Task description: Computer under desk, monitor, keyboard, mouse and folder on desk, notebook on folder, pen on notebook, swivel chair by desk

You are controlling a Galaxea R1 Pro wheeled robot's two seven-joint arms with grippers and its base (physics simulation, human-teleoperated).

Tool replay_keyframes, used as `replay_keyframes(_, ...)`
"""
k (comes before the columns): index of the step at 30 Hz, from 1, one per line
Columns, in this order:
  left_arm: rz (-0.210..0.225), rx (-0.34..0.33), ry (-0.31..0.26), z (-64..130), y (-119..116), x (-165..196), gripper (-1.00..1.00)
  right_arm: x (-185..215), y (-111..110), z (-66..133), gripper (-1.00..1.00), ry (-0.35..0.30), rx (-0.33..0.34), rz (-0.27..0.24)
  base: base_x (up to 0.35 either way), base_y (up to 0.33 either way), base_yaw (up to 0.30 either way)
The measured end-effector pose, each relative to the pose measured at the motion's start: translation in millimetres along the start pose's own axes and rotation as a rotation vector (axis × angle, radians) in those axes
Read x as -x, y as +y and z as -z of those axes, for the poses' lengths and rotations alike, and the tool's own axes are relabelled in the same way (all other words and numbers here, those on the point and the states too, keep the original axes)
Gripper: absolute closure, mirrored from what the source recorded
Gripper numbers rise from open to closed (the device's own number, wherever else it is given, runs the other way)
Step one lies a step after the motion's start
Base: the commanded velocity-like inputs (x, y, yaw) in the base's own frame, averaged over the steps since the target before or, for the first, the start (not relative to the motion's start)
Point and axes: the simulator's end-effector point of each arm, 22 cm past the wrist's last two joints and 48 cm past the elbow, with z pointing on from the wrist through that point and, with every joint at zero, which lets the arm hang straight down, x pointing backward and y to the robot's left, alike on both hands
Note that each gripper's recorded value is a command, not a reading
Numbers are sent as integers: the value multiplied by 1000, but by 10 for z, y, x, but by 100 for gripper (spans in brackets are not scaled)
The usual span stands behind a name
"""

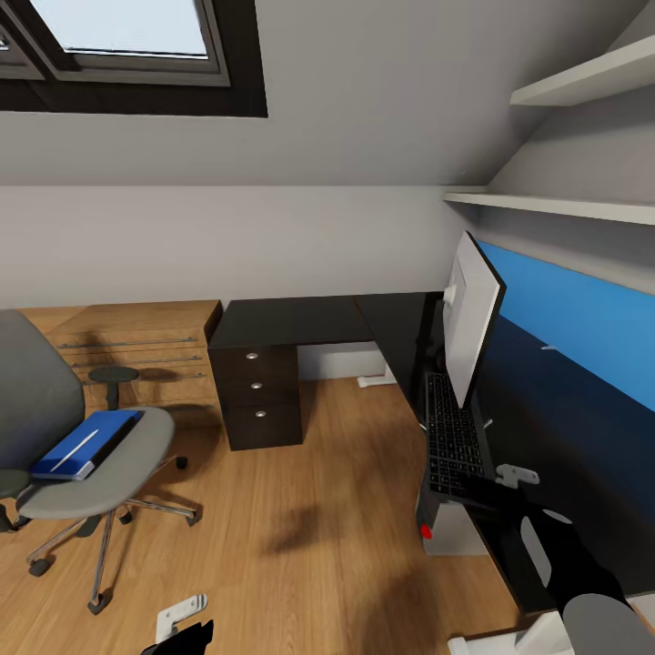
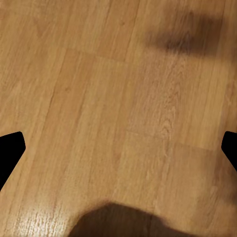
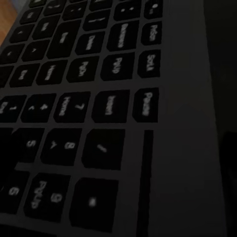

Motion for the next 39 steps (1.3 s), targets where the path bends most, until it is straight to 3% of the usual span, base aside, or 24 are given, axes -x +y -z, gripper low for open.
replay_keyframes(39,0,0,1,0,-3,-6,-100,63,-37,12,-100,-16,-7,-6,-11,29,0)
